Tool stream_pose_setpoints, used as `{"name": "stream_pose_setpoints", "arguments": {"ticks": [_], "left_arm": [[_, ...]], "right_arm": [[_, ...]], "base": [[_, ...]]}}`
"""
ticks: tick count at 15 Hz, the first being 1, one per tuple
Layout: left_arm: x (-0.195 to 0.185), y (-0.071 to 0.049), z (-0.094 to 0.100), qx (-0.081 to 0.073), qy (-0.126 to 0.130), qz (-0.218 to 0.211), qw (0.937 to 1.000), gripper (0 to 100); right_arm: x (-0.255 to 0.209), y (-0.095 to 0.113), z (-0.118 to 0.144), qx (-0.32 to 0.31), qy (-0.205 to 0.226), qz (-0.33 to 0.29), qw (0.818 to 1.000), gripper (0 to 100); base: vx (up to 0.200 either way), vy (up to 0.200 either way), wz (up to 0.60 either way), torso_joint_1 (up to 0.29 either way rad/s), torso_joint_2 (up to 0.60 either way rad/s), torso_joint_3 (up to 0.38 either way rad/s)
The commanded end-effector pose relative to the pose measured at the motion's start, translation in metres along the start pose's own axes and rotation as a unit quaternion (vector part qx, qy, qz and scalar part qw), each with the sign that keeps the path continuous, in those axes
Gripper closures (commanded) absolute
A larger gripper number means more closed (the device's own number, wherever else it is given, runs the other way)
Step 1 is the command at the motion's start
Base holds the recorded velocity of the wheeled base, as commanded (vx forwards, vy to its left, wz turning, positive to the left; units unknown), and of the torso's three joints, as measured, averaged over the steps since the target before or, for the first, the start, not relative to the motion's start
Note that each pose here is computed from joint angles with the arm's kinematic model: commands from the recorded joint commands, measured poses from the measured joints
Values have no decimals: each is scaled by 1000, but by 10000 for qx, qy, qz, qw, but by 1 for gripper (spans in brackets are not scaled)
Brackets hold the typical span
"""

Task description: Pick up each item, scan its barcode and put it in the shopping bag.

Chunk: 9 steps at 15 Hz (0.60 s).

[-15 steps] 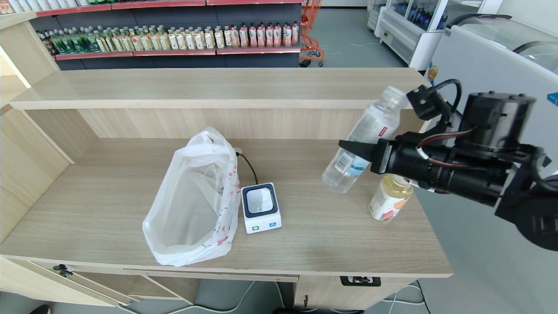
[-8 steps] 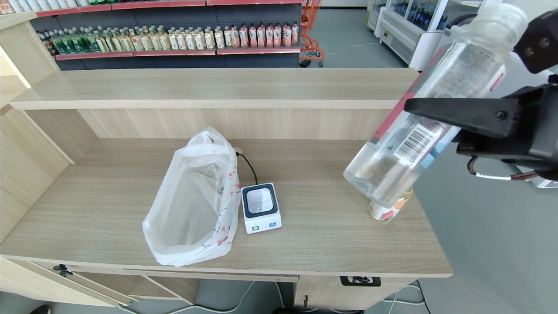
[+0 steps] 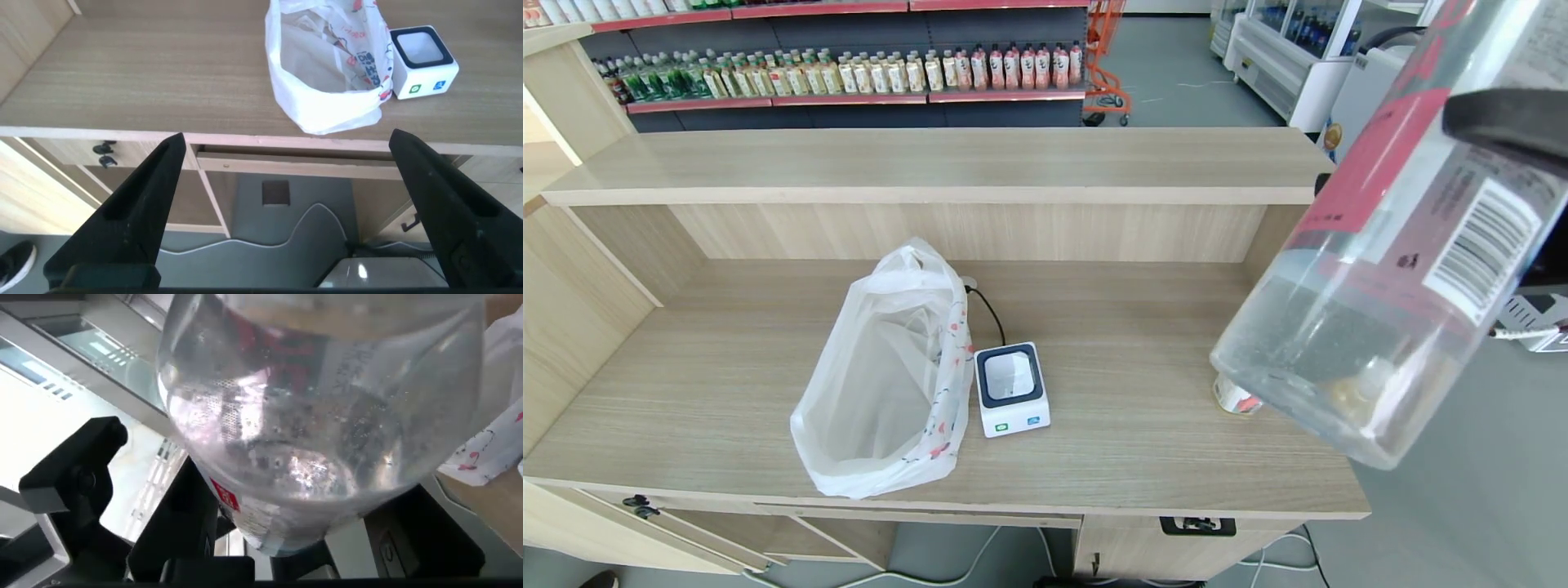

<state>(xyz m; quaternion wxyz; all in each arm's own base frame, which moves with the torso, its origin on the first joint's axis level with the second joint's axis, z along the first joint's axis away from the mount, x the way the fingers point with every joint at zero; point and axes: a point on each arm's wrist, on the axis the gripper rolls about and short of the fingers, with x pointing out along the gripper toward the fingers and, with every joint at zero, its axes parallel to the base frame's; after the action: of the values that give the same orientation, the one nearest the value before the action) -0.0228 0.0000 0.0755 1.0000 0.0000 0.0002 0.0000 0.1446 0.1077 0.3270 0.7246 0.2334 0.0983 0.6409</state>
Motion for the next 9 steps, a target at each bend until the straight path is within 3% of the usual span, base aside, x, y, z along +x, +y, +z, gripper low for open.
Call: {"name": "stream_pose_setpoints", "arguments": {"ticks": [1,5,9], "left_arm": [[0,0,0,0,6,0,10000,0],[0,0,0,0,-2,0,10000,0],[0,0,0,0,-2,0,10000,0]], "right_arm": [[-3,2,-8,36,110,76,9999,100],[-9,6,-40,-87,464,250,9986,100],[-3,11,-47,-102,584,443,9973,100]], "base": [[0,0,0,0,0,0],[0,0,0,0,0,0],[0,0,0,0,0,0]]}}
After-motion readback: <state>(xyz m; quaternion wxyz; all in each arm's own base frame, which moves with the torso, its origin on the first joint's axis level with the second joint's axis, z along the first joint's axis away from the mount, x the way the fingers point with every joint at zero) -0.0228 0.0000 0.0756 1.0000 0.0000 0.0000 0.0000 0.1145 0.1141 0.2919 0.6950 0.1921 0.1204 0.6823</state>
